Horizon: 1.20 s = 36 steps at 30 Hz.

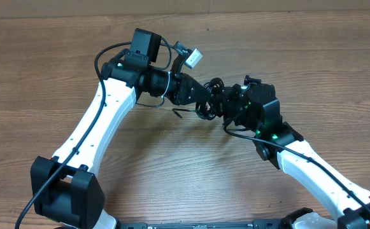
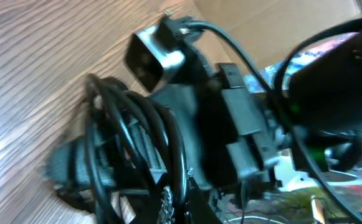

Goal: Untangle cables

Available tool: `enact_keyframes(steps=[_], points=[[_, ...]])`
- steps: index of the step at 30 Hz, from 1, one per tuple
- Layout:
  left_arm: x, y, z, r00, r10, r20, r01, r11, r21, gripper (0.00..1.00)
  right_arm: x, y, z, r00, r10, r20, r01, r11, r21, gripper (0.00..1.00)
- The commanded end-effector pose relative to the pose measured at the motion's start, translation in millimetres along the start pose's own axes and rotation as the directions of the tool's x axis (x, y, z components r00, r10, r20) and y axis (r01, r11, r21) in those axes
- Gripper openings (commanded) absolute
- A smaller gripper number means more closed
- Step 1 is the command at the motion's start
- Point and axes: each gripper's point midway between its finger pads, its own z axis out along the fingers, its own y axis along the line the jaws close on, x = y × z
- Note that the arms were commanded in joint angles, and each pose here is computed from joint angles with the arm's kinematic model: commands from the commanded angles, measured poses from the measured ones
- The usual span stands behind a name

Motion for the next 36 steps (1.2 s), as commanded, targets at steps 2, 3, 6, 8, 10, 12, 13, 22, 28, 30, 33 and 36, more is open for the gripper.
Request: enact_keyframes(steps=[2,3,6,8,10,12,13,22,28,30,33,36], points=[[-6.5,-8.1,-3.5,1.0,0.017,0.011,-0.017,1.0,0.008,0.04,-0.8,-2.6,1.9,0.97,-0.24,-0.025,0.24,0.971,-0.006,0.04],[-6.3,3.2,-6.2,1.0,-0.004,0.012,0.004,0.999,-0.05,0.04,0.1,-0.8,0.2,0.96,-0.279,-0.039,0.279,0.96,-0.017,0.04],[-4.4,47.5,-22.2,0.992,-0.115,0.044,0.122,0.954,-0.275,0.04,0.6,10.8,-12.4,0.92,-0.384,-0.081,0.378,0.922,-0.079,0.04],[-2.3,78.7,-39.3,0.968,-0.222,0.113,0.249,0.87,-0.426,0.04,1.0,25.4,-24.6,0.9,-0.424,-0.103,0.408,0.901,-0.149,0.04],[1.5,104.1,-56.8,0.934,-0.299,0.196,0.357,0.76,-0.543,0.04,10.1,47.0,-39.5,0.858,-0.495,-0.14,0.448,0.852,-0.269,0.04],[4.7,119.2,-68.6,0.908,-0.331,0.258,0.418,0.672,-0.611,0.04,25.8,70.4,-57.4,0.788,-0.592,-0.167,0.49,0.768,-0.412,0.04],[5.5,123.3,-72.2,0.901,-0.335,0.276,0.433,0.644,-0.63,0.04,34.0,80.4,-66.0,0.75,-0.64,-0.169,0.506,0.719,-0.476,0.04],[14.5,126.4,-55.3,0.909,-0.345,0.235,0.409,0.628,-0.662,0.04,79.2,135.9,-124.8,0.503,-0.863,0.051,0.595,0.303,-0.745,0.04],[26.6,122.8,-40.8,0.902,-0.39,0.184,0.411,0.646,-0.643,0.04,56.9,123.5,-108.0,0.546,-0.837,0.02,0.622,0.389,-0.68,0.04],[23.7,103.6,-25.9,0.938,-0.336,0.09,0.328,0.768,-0.55,0.04,35.8,112.9,-91.8,0.616,-0.788,0.002,0.629,0.49,-0.603,0.04],[14.2,42.0,-0.1,0.992,-0.118,-0.043,0.108,0.975,-0.192,0.04,-2.4,88.1,-65.9,0.719,-0.695,0.021,0.635,0.644,-0.426,0.04],[4.4,-11.3,2.9,0.999,0.042,-0.012,-0.04,0.992,0.124,0.04,-28.8,64.0,-51.1,0.778,-0.626,0.052,0.614,0.74,-0.273,0.04]])
